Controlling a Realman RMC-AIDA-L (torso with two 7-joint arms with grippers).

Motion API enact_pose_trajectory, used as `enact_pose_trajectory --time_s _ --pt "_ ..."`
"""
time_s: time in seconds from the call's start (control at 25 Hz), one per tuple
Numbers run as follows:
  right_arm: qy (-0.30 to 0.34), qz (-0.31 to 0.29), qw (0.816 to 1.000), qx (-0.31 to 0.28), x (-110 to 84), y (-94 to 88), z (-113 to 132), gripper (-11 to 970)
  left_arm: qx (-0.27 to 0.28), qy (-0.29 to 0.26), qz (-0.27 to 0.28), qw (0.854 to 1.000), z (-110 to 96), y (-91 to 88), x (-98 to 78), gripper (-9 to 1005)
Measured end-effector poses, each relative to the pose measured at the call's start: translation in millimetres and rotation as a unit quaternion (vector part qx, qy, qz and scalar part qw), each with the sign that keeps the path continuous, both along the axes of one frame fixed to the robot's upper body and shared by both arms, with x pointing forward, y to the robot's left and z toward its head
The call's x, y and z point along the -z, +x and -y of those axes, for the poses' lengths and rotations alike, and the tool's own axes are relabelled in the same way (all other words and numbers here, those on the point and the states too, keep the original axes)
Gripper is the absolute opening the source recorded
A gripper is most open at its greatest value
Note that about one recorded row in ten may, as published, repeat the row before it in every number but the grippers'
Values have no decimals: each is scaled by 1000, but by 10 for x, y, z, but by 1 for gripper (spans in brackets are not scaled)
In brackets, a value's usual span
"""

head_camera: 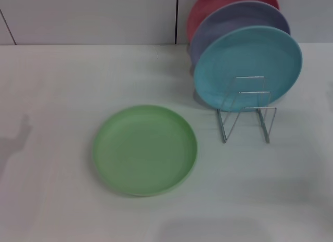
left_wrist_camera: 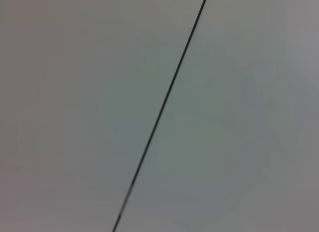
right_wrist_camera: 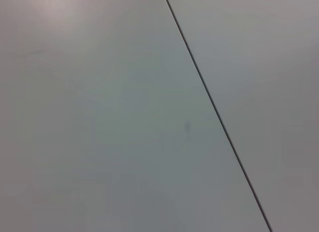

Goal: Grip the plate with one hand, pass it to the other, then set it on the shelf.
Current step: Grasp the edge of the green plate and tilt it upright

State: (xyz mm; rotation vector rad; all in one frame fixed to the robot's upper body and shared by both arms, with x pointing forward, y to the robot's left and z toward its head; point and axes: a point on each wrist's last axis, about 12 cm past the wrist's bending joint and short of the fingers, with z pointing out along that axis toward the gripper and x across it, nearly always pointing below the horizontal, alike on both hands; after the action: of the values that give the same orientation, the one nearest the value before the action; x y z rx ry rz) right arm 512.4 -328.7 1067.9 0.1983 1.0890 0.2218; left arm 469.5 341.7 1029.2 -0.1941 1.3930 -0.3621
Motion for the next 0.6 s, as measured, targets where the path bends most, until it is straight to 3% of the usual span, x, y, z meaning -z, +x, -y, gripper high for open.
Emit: enact_pose_trajectory --time_s 0.16,0.28,0.44,0.6 --pt "0 0 1000 -1 -5 17 -8 652 19 5 -1 1000 24 24 -15 827" --pt "0 -3 1000 1 5 3 2 652 53 22 -2 998 48 156 -73 827" --pt "0 -8 1000 6 35 -47 32 652 54 31 -25 998 16 332 -92 827" --pt "0 -10 1000 8 46 -62 42 652 50 33 -33 998 2 377 -96 827"
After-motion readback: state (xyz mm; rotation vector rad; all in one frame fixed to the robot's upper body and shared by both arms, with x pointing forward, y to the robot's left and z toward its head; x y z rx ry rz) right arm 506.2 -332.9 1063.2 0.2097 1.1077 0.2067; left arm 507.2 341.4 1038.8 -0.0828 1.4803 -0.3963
